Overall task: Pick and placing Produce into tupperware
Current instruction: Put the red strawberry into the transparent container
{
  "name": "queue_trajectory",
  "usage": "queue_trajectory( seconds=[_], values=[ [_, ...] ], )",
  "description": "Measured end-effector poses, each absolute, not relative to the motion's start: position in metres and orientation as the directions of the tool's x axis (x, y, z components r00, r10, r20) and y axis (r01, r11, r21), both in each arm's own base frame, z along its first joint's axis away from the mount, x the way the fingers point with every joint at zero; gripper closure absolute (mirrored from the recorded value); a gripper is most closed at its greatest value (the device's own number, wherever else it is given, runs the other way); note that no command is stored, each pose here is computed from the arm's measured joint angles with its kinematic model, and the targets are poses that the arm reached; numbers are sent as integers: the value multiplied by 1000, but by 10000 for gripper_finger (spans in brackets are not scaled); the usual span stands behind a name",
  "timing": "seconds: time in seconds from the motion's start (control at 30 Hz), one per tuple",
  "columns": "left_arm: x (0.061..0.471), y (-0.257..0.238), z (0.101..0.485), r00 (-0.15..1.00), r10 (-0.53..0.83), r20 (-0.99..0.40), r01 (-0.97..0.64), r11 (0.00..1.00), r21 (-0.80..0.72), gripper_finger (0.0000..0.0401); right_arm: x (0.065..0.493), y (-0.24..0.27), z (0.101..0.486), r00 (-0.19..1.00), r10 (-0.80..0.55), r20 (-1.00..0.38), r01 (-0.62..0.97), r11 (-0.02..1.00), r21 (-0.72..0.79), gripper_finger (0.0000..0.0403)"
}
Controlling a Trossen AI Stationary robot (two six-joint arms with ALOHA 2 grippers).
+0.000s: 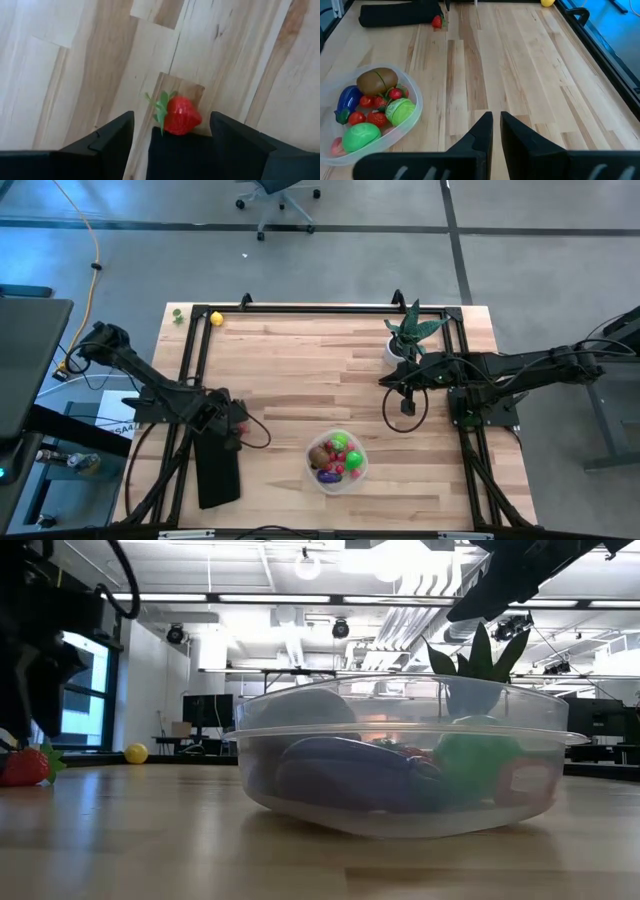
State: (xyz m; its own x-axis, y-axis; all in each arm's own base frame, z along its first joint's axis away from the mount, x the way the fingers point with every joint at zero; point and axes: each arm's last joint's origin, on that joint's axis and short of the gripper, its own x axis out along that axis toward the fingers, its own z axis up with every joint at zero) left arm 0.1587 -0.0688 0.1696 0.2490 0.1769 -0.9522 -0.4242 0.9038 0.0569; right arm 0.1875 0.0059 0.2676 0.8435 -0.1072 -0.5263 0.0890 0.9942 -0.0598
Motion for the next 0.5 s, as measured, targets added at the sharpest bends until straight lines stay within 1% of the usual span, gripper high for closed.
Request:
queue_trajectory(
  seconds=[0.5],
  values=[
    [167,-78,149,177,208,-962,-402,907,122,146,188,6,267,843,-107,-527,89,994,-60,377]
  ],
)
